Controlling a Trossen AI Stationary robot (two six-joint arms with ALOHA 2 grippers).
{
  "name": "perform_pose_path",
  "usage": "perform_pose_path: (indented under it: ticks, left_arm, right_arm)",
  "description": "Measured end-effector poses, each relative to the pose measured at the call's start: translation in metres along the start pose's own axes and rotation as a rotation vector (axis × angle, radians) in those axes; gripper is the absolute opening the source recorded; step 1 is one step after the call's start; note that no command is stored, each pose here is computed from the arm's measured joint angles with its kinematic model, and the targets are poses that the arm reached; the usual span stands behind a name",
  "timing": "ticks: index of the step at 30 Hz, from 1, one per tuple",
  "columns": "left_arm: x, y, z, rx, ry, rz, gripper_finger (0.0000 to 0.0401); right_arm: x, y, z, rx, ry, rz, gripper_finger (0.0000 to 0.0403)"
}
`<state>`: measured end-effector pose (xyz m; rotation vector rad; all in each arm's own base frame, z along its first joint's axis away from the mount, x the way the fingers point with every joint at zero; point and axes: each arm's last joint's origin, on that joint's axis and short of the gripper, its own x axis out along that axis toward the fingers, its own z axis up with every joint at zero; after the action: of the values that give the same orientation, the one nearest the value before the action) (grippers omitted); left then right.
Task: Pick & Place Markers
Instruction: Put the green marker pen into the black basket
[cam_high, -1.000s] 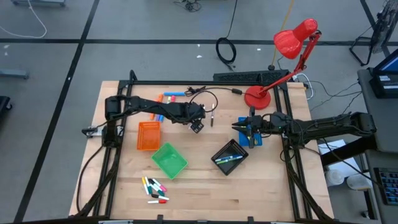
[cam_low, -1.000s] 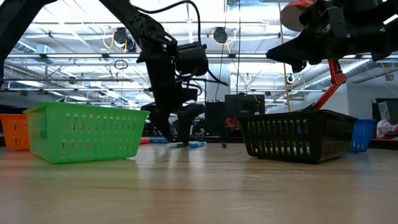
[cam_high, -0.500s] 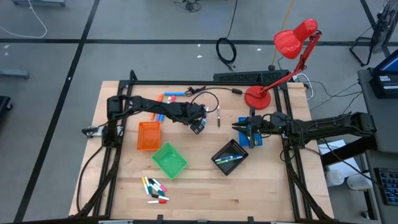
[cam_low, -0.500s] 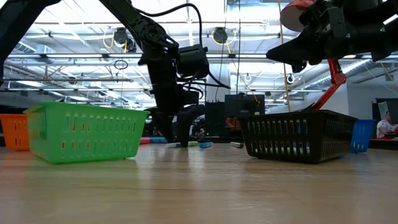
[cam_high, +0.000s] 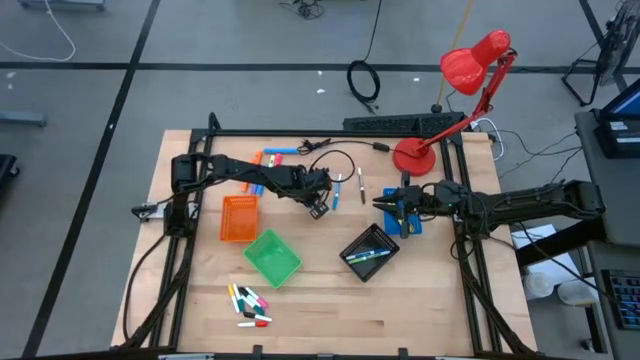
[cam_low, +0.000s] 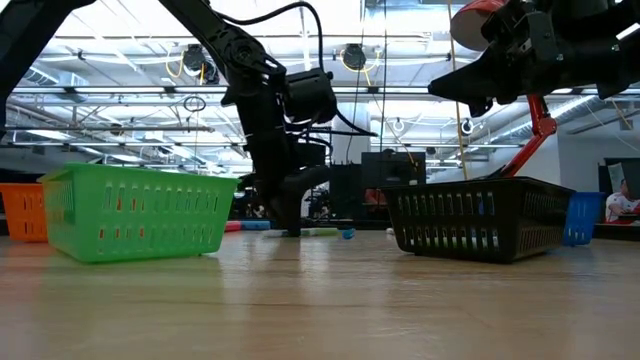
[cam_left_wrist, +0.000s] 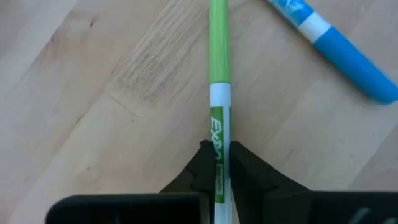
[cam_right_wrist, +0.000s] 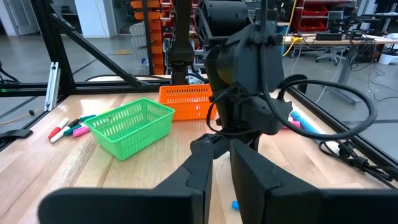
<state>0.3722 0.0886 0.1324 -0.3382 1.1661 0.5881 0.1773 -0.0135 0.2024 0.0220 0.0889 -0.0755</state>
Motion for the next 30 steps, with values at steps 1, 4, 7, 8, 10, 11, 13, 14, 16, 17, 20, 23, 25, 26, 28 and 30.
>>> perform_pose_path:
  ticks: [1,4,7,8,10,11,13,14,16,17,20,23,25,26,28,30]
  left_arm:
    - [-0.005,0.001,0.001,0.012,-0.01,-0.001,0.0029]
    - [-0.026,0.005,0.004,0.047,-0.056,0.016,0.0029]
    - [-0.057,0.005,0.013,0.069,-0.179,0.035,0.0029]
    - [-0.066,0.004,0.013,0.092,-0.208,0.039,0.0029]
    - [-0.083,0.001,0.014,0.155,-0.265,0.047,0.0029]
    - [-0.093,-0.001,0.015,0.187,-0.311,0.041,0.0029]
    - [-0.111,-0.007,0.017,0.263,-0.4,0.022,0.0029]
    - [-0.119,-0.011,0.019,0.309,-0.452,0.0,0.0029]
    - [-0.129,-0.018,0.021,0.396,-0.551,-0.065,0.0029]
    - [-0.132,-0.021,0.022,0.428,-0.601,-0.11,0.0029]
    - [-0.136,-0.024,0.027,0.468,-0.765,-0.248,0.0029]
    - [-0.135,-0.025,0.028,0.5,-0.859,-0.399,0.0028]
    - [-0.135,-0.027,0.027,0.527,-0.902,-0.476,0.0028]
    - [-0.136,-0.028,0.026,0.538,-0.922,-0.495,0.0028]
    - [-0.134,-0.028,0.025,0.549,-0.938,-0.498,0.0028]
    - [-0.133,-0.026,0.025,0.55,-0.93,-0.491,0.0028]
  right_arm:
    - [0.0,0.0,0.0,0.0,0.0,0.0,0.0048]
    - [0.0,0.0,0.0,0.0,0.0,0.0,0.0047]
    - [0.0,0.0,0.0,0.0,0.0,0.0,0.0047]
    - [0.0,0.0,0.0,0.0,0.001,0.0,0.0047]
    - [0.0,0.0,0.0,-0.001,0.005,-0.001,0.0047]
    - [0.0,0.0,-0.001,-0.006,0.005,-0.006,0.0048]
    - [0.001,-0.001,-0.002,-0.014,0.011,-0.036,0.0047]
    - [0.002,-0.002,-0.002,-0.015,0.017,-0.061,0.0048]
    - [0.003,-0.003,-0.005,-0.015,0.038,-0.113,0.0049]
    - [0.005,-0.004,-0.007,-0.017,0.048,-0.14,0.005]
    - [0.009,-0.006,-0.013,-0.04,0.084,-0.203,0.0057]
    - [0.014,-0.007,-0.017,-0.044,0.085,-0.236,0.007]
    - [0.02,-0.007,-0.016,-0.038,0.041,-0.233,0.0088]
    - [0.022,-0.007,-0.015,-0.034,0.012,-0.223,0.0099]
    - [0.028,-0.006,-0.012,-0.026,-0.061,-0.185,0.0128]
    - [0.032,-0.005,-0.008,-0.019,-0.148,-0.17,0.016]
